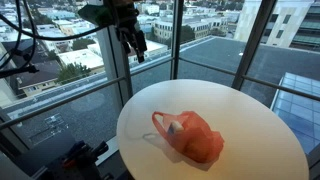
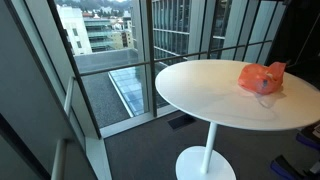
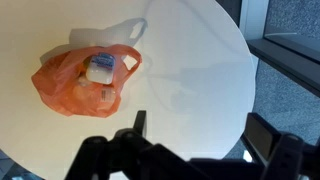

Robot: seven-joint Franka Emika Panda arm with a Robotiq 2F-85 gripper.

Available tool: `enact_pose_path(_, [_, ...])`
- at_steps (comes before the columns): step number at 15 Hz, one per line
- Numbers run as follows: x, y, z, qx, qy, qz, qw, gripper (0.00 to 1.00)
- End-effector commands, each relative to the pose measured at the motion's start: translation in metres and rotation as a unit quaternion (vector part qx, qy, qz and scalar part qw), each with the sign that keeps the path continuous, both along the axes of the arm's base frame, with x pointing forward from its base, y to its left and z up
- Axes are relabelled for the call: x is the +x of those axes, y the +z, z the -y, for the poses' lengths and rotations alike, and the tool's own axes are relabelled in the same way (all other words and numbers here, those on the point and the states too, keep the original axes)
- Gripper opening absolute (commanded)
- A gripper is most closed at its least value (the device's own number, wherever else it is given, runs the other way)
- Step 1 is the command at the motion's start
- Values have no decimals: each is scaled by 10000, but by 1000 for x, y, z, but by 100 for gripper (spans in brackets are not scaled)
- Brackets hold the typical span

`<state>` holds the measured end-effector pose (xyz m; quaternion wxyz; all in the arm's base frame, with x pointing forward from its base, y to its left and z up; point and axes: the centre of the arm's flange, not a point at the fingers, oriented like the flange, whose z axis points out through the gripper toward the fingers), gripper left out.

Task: Put the blue and white box on the table

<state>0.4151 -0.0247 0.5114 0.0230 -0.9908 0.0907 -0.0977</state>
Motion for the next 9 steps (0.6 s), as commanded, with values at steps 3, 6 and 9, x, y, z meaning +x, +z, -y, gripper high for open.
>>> enact_pose_path(3, [0, 0, 0, 0, 0, 2, 10000, 100])
enact_pose_path(6, [3, 2, 1, -5, -11, 3, 10000, 100])
enact_pose_path(9, [15, 11, 4, -58, -93, 64, 9999, 100])
